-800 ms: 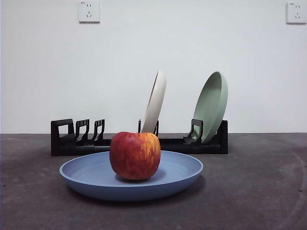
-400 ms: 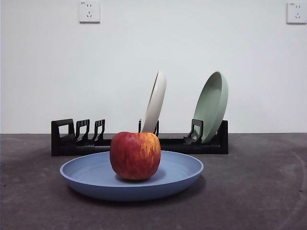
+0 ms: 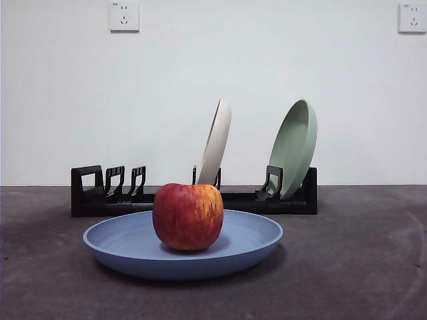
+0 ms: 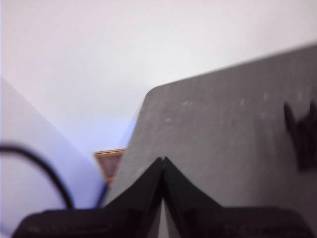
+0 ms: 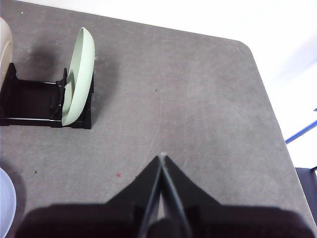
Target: Take the blue plate from the plate rack,put the plate on the table,take the apple from the table,put the apple in the plate
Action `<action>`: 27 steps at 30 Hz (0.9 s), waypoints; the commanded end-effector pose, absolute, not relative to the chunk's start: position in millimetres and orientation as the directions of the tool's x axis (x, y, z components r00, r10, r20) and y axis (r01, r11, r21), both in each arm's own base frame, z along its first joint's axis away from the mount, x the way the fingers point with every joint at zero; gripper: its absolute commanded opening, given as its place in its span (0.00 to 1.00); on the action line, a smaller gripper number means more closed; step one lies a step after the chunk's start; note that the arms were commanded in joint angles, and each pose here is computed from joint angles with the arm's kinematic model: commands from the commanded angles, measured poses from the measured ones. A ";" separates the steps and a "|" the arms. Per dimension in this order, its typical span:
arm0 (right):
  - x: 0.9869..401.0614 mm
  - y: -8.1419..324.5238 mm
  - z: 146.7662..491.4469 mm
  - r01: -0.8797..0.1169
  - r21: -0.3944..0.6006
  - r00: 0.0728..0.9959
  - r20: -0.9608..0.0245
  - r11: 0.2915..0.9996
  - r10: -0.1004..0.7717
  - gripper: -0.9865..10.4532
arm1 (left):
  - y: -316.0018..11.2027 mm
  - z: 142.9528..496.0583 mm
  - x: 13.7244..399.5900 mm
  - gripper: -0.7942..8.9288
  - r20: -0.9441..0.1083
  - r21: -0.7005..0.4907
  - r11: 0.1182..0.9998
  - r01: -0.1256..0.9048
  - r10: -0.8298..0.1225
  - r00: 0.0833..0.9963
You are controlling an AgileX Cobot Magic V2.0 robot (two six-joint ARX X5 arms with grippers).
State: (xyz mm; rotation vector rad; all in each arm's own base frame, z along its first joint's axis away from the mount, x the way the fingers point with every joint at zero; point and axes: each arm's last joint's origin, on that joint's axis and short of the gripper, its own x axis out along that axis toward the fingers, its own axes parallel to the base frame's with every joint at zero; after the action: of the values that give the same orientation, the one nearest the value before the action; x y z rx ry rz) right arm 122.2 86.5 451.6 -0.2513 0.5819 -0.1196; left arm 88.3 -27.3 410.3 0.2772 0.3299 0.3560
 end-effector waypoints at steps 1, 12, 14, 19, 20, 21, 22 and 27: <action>122.1 86.4 449.3 0.045 -0.276 0.820 -0.539 0.960 -0.193 0.09 | -27.3 387.2 109.0 0.08 -0.119 0.158 0.956 -0.246 0.266 0.957; 122.0 86.3 449.4 0.045 -0.275 0.820 -0.539 0.960 -0.193 0.09 | -13.9 288.7 126.2 0.08 0.062 0.170 0.967 0.191 -0.204 0.977; 122.1 86.4 449.3 0.045 -0.276 0.820 -0.539 0.960 -0.193 0.09 | -11.1 274.7 126.0 0.08 0.033 0.168 0.968 0.188 -0.196 0.980; 122.0 86.3 449.4 0.045 -0.275 0.820 -0.539 0.960 -0.193 0.09 | -5.3 232.5 118.8 0.08 -0.012 0.162 0.976 0.148 -0.148 0.989; 122.1 86.4 449.3 0.045 -0.276 0.820 -0.539 0.960 -0.193 0.09 | -4.5 224.6 116.9 0.08 -0.012 0.160 0.977 0.142 -0.142 0.990; 122.1 86.4 449.3 0.045 -0.276 0.820 -0.539 0.960 -0.193 0.09 | -3.6 214.0 114.6 0.08 -0.008 0.154 0.979 0.134 -0.134 0.991; 122.1 86.4 449.3 0.045 -0.276 0.820 -0.539 0.960 -0.193 0.09 | -3.1 206.4 112.8 0.08 -0.004 0.144 0.981 0.129 -0.130 0.991; 122.1 86.4 449.3 0.045 -0.276 0.820 -0.539 0.960 -0.193 0.09 | -2.7 173.0 106.6 0.08 -0.008 0.075 0.989 0.126 -0.126 0.992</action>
State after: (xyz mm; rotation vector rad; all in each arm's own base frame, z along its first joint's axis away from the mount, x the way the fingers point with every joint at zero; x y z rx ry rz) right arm 122.2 86.5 451.6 -0.2513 0.5819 -0.1196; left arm 107.1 -3.0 176.7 0.1049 0.0102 -0.1274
